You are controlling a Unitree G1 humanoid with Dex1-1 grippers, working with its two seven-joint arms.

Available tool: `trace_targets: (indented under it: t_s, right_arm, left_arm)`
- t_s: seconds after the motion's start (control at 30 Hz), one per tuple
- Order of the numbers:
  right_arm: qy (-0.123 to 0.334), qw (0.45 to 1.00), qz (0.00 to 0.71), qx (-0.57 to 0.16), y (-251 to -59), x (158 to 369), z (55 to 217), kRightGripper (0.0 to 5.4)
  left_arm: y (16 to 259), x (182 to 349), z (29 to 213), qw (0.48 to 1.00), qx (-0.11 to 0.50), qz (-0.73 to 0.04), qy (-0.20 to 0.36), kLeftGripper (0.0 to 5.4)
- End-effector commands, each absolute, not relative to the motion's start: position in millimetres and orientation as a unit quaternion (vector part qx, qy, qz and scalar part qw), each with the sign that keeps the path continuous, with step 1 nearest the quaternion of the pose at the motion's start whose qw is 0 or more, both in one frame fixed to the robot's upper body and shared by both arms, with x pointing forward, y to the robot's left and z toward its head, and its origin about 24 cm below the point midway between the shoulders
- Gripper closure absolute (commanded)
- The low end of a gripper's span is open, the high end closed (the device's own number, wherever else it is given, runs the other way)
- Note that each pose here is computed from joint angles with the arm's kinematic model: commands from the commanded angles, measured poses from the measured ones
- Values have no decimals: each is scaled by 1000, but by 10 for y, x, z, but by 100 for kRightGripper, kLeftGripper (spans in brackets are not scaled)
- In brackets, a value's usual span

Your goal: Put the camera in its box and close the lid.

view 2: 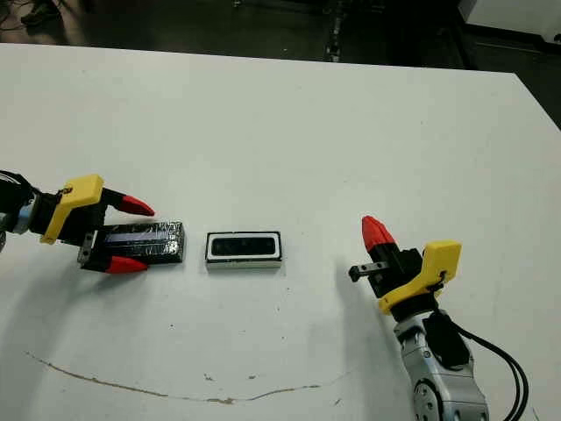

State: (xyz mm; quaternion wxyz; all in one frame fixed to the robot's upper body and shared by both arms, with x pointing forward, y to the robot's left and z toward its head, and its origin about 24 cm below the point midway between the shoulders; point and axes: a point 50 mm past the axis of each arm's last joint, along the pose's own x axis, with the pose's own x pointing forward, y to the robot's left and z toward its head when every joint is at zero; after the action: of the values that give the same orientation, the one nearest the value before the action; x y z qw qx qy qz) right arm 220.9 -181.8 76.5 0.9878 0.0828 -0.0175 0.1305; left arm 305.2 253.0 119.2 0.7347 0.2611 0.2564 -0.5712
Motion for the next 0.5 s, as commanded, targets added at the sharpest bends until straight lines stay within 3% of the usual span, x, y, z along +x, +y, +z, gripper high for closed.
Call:
trace_targets:
  t_s: [0.03, 0.33, 0.5]
  right_arm:
    - [-13, 989, 127, 77, -1851, 2188, 753, 540]
    - [-10, 988, 128, 81, -1851, 2191, 751, 540]
    - [-13, 988, 130, 80, -1849, 2195, 746, 540]
  left_arm:
    - [2550, 3028, 1138, 740, 260, -561, 267, 95]
    - [2561, 3023, 1108, 744, 226, -566, 276, 224]
    - [2570, 3023, 1101, 748, 201, -568, 278, 224]
